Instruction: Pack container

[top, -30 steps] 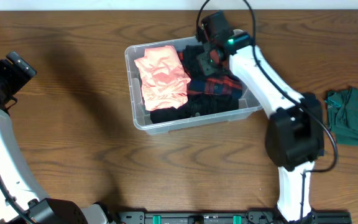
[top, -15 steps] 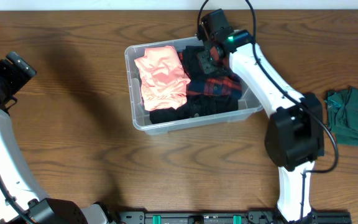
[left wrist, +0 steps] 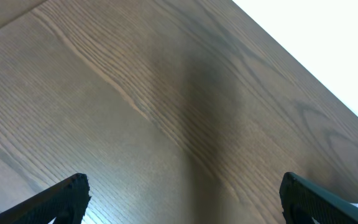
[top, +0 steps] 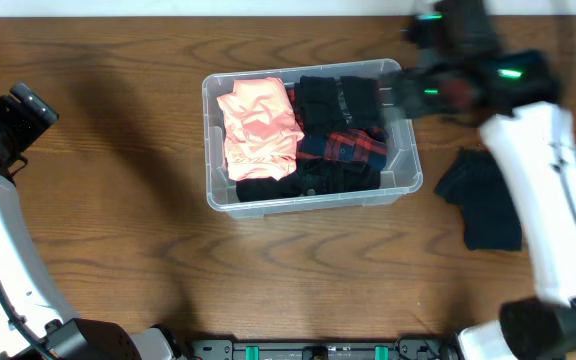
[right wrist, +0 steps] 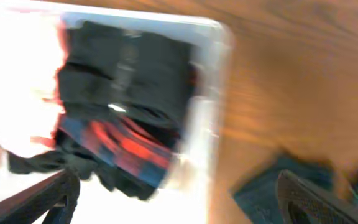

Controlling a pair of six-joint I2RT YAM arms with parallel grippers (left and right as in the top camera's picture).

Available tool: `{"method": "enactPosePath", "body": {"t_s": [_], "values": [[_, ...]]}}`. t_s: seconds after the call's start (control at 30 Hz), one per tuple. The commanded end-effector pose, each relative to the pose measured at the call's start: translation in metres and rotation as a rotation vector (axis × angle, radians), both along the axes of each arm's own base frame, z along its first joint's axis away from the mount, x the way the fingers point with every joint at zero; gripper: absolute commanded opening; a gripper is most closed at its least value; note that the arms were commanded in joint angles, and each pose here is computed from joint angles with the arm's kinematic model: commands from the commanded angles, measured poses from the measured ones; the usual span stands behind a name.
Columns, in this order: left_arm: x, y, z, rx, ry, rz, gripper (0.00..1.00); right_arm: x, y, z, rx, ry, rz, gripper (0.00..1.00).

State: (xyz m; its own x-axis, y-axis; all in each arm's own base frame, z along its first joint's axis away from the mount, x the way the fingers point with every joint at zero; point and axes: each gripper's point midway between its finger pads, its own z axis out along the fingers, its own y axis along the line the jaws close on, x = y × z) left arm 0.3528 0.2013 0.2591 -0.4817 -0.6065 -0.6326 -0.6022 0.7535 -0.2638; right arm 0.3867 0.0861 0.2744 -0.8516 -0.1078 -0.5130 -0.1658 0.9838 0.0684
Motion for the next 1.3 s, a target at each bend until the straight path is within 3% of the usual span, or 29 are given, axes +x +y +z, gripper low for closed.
{"method": "enactPosePath", "body": {"t_s": [0.0,0.2,0.47,0.8,1.0,1.27], "values": [[0.002,0.000,-0.001,-0.001,0.000,-0.010,0.98,-0.011,-0.048,0.001,0.019,0.046,-0.127,0.99],[0.002,0.000,-0.001,-0.001,0.000,-0.010,0.98,-0.045,-0.152,-0.008,0.081,0.157,-0.432,0.99],[0.002,0.000,-0.001,-0.001,0.000,-0.010,0.98,-0.070,-0.271,-0.009,0.211,0.086,-0.800,0.98],[0.002,0.000,-0.001,-0.001,0.000,-0.010,0.98,-0.120,-0.362,-0.075,0.314,0.244,-1.115,0.99],[0.002,0.000,-0.001,-0.001,0.000,-0.010,0.98,-0.129,-0.388,-0.116,0.304,0.271,-1.095,0.99],[0.002,0.000,-0.001,-0.001,0.000,-0.010,0.98,-0.106,-0.383,-0.158,0.380,0.201,-0.752,0.99]]}}
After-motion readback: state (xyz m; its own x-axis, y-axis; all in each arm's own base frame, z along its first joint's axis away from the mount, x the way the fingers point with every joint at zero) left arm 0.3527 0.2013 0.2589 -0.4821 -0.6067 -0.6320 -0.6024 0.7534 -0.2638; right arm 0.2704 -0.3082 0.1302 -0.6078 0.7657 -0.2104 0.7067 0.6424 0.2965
